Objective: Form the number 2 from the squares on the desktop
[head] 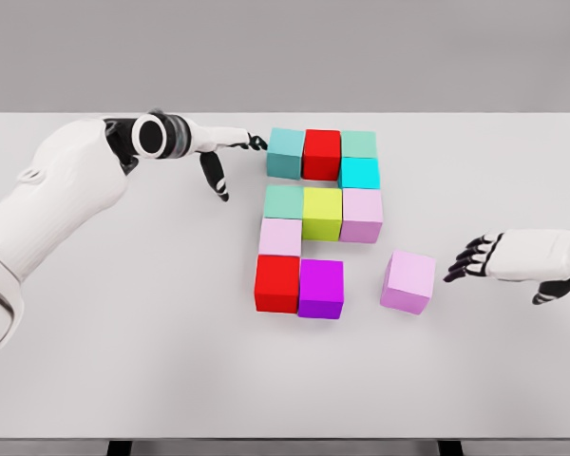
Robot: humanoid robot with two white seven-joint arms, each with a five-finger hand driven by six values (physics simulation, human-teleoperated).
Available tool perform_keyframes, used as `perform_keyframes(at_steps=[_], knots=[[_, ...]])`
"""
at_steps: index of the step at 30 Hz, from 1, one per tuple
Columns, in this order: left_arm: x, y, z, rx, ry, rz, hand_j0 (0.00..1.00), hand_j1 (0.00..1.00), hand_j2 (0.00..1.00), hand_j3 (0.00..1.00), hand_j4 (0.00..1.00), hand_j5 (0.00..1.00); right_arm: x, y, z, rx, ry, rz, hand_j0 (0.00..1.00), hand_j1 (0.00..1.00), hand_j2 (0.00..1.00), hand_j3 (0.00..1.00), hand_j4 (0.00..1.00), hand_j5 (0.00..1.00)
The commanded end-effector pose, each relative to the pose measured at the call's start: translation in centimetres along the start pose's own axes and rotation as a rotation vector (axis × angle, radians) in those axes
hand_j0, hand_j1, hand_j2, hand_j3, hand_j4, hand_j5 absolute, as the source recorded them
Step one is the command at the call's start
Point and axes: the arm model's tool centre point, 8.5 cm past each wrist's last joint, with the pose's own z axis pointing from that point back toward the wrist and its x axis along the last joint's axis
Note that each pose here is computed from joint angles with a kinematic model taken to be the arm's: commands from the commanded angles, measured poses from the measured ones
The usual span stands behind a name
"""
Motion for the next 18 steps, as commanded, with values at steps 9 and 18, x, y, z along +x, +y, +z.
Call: perform_keyframes(at_steps=[9, 18], knots=[[0.3, 0.0, -0.1, 0.0, -0.007, 0.0, 1.0, 1.0, 1.0, 1.0, 1.0, 1.0, 2.6, -1.6, -1.2, -0.033, -0.074, 0.059, 1.0, 1.0, 1.0, 1.0, 1.0, 1.0], [-0.5, 0.2, 0.1, 0.006, 0.008, 0.019, 1.0, 1.0, 1.0, 1.0, 1.0, 1.0, 0.4, -1.1, -0.4, -0.031, -0.013, 0.018, 1.0, 1.0, 1.0, 1.0, 1.0, 1.0]])
